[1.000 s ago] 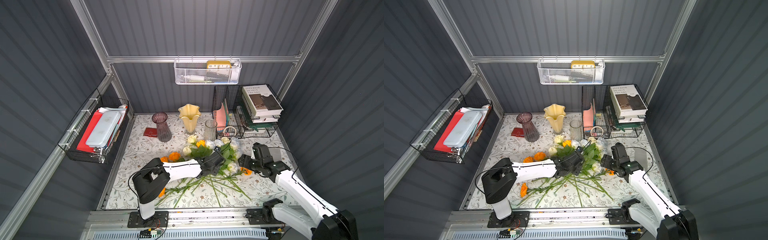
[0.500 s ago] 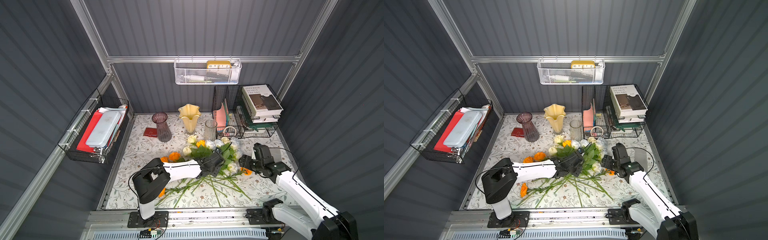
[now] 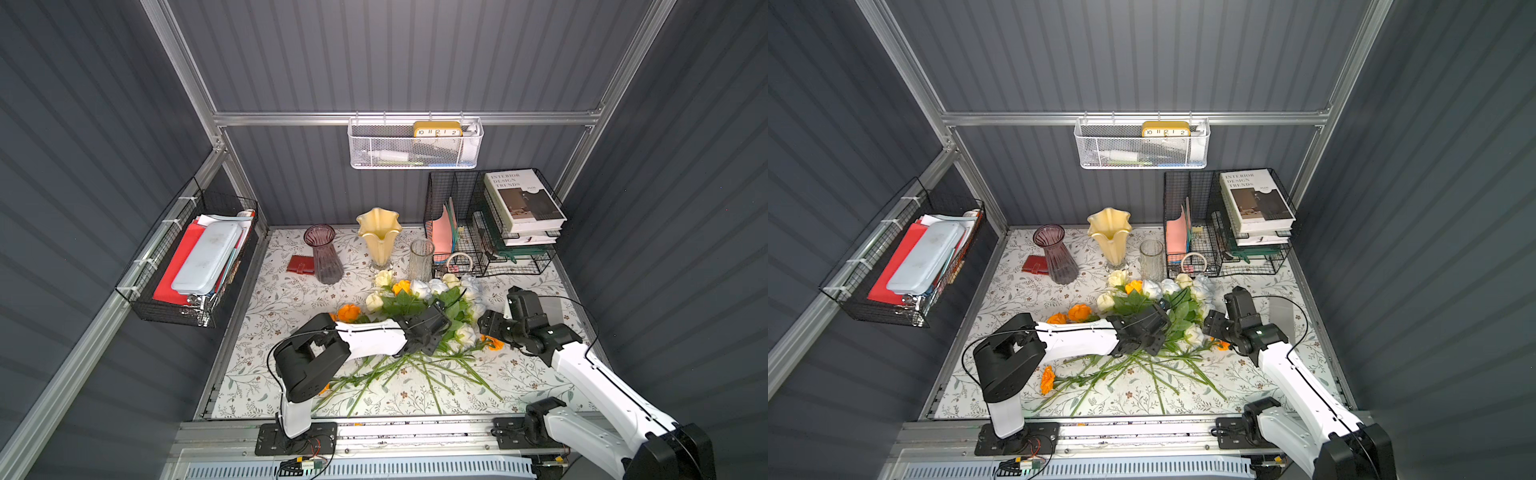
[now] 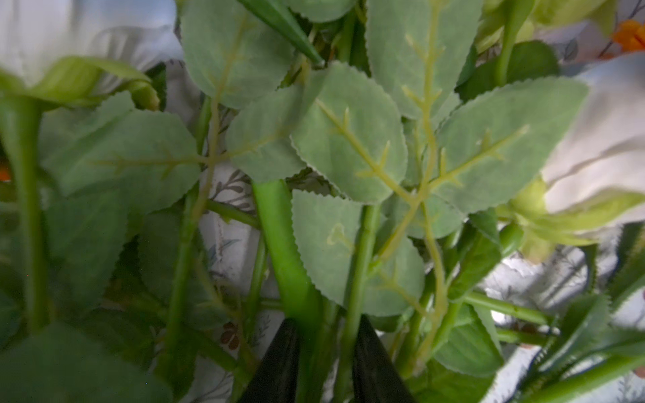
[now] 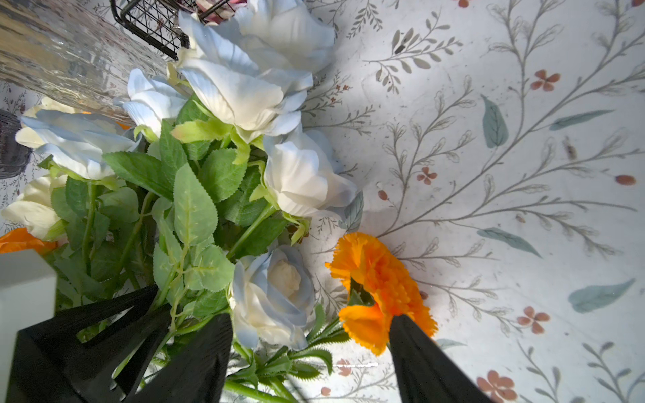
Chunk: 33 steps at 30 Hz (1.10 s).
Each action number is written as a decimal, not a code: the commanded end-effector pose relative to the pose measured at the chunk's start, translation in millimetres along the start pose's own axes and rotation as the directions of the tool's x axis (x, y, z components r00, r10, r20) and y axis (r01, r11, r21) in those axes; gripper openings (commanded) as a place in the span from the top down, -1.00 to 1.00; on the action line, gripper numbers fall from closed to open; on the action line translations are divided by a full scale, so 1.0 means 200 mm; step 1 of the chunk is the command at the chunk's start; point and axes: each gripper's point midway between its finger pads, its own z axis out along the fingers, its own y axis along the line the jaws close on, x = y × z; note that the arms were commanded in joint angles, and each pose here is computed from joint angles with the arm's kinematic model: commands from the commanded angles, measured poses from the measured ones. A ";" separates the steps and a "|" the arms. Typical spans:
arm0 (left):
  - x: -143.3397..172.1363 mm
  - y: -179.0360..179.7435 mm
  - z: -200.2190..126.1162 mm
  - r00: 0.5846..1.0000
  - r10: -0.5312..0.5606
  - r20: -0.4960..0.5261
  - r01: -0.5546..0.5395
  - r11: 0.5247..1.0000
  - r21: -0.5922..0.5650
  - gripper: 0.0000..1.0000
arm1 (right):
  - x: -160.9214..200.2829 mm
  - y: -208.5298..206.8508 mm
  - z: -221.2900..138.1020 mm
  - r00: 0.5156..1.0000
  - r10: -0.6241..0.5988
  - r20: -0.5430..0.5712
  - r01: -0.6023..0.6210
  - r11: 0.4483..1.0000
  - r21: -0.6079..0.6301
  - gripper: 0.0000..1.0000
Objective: Arrange the flowers in different vases according to their colors
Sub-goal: Pick up the flower at the center of the board.
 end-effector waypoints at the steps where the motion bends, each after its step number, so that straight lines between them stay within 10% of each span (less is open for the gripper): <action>1: -0.05 -0.01 0.00 1.000 0.029 0.006 -0.029 1.000 -0.001 0.49 | 0.01 -0.01 -0.01 1.000 -0.008 0.007 0.008 1.000 0.001 -0.50; 18: -0.44 0.07 -0.25 0.967 0.130 0.218 -0.100 0.985 -0.143 0.99 | -0.01 -0.02 -0.02 0.999 0.013 0.035 -0.013 1.000 -0.002 -0.46; 33: -1.00 0.23 -0.62 0.817 0.228 0.530 -0.097 0.960 -0.262 1.00 | 0.00 -0.03 0.01 0.998 0.031 0.050 -0.030 0.999 -0.017 -0.46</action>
